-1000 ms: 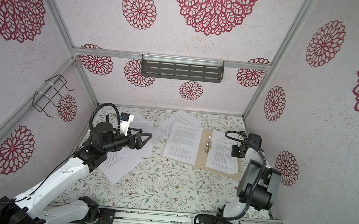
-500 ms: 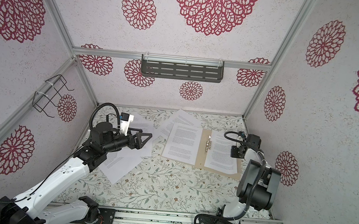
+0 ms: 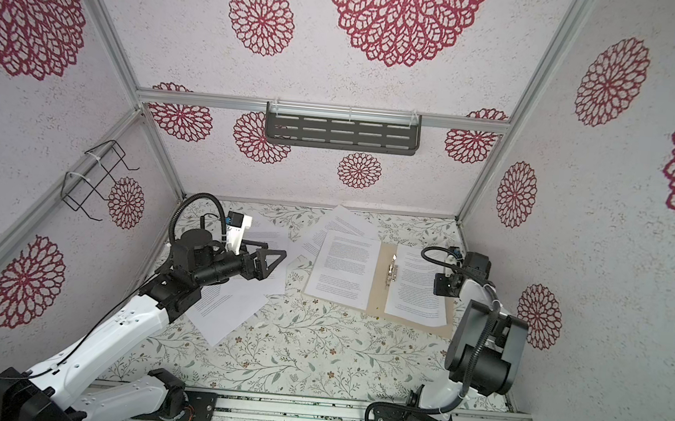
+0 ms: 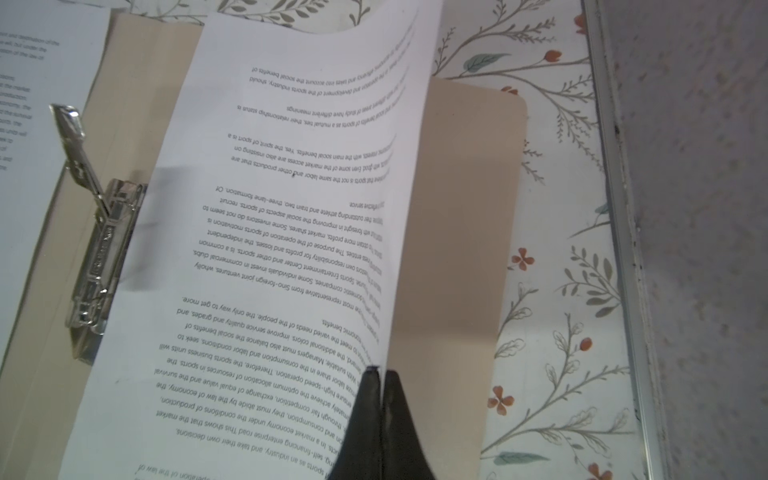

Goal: Put the files into the folder

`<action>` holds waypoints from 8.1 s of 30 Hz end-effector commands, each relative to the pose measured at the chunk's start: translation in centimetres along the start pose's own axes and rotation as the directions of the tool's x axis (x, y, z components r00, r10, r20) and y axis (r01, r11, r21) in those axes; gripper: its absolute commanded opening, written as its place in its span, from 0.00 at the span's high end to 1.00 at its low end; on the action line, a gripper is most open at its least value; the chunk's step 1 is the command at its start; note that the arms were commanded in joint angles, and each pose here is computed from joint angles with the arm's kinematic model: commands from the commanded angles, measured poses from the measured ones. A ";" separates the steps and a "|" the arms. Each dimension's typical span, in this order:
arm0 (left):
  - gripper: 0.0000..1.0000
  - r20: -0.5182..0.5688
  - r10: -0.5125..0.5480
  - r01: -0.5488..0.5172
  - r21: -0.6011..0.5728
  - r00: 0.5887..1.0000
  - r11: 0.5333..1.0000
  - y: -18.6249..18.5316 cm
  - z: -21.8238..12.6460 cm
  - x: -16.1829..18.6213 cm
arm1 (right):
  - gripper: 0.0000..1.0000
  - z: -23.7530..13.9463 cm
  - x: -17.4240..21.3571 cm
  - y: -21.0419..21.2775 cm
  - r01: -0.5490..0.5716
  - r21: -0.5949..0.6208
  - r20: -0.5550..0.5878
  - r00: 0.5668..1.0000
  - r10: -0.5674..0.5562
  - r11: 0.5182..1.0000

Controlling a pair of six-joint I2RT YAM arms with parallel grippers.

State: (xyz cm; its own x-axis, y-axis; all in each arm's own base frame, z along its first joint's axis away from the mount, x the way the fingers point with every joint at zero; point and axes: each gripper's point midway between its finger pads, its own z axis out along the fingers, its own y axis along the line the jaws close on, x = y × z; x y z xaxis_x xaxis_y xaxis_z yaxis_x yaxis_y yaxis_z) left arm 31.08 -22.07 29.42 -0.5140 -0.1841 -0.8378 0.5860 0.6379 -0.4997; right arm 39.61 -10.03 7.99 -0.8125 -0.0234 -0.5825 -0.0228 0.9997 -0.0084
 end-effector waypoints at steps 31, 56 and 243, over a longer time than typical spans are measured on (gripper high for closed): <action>0.03 0.013 0.002 -0.002 -0.013 1.000 1.000 0.9 0.0 -0.3 | 0.01 0.7 -0.8 -2.8 -0.035 0.152 -0.013 0.999 0.038 0.988; 0.03 -0.032 -0.372 0.321 -0.440 0.928 0.839 13.1 -2.1 3.5 | 0.01 -11.1 -9.0 -3.3 -0.691 -0.297 0.293 0.591 0.751 0.659; 0.06 -0.195 -0.795 0.605 -0.553 0.575 0.573 14.6 -0.7 24.9 | 0.19 -2.5 11.2 37.9 -0.150 -0.709 -0.306 0.946 -0.109 0.689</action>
State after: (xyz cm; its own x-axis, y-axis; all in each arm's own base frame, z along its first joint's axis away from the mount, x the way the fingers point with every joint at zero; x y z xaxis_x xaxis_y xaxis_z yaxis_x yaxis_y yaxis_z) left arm 27.82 -17.99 3.98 -0.8867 -0.4539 -0.0874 -0.2513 0.6321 -0.7330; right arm 29.09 28.02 4.83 -0.9285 -0.1039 -0.3565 -0.3337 0.6547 0.6783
